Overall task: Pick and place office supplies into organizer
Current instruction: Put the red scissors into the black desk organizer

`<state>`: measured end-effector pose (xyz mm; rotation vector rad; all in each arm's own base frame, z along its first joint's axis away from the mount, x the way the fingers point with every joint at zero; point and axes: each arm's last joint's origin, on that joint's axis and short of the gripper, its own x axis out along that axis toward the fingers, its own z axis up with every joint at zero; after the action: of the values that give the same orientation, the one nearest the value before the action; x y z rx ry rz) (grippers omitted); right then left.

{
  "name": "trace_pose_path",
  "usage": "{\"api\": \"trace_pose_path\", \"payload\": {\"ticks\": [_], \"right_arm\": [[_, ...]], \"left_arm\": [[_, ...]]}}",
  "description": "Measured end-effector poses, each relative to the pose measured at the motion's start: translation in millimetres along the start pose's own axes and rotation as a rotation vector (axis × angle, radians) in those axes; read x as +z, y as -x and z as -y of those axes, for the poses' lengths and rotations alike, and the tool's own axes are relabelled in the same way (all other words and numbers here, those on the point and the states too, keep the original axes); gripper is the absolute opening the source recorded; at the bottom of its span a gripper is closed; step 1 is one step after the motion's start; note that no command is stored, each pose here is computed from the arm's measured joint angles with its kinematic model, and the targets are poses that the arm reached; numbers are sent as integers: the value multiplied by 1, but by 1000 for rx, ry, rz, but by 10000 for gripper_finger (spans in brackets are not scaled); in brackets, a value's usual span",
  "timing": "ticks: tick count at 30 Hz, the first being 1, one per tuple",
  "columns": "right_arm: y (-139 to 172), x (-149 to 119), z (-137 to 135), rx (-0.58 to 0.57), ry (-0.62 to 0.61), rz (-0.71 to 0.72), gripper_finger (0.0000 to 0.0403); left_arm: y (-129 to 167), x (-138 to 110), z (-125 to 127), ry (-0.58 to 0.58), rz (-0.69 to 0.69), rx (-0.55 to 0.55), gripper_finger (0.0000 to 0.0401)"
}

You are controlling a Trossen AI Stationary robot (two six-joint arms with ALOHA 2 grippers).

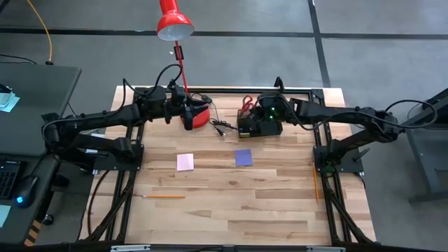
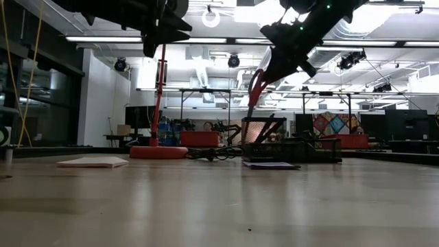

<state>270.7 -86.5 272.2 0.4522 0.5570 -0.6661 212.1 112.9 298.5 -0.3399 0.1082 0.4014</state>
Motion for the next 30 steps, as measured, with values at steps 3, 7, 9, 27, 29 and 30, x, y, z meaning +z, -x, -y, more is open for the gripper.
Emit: {"api": "trace_pose_path", "payload": {"ticks": [3,7,9,27,29,30], "right_arm": [[0,0,0,-5,8,2,26],[0,-1,2,-41,6,-3,32],[0,-2,3,-42,22,-12,29],[1,-5,5,-56,50,-47,10],[1,-5,5,-59,50,-46,11],[1,-5,5,-62,50,-43,13]], "left_arm": [[0,0,0,2,3,-4,106],[0,1,0,2,4,-10,106],[0,1,0,2,6,-10,106],[0,1,0,-6,4,-9,106],[0,1,0,-7,6,-4,106],[0,1,0,-7,6,-2,106]]}}
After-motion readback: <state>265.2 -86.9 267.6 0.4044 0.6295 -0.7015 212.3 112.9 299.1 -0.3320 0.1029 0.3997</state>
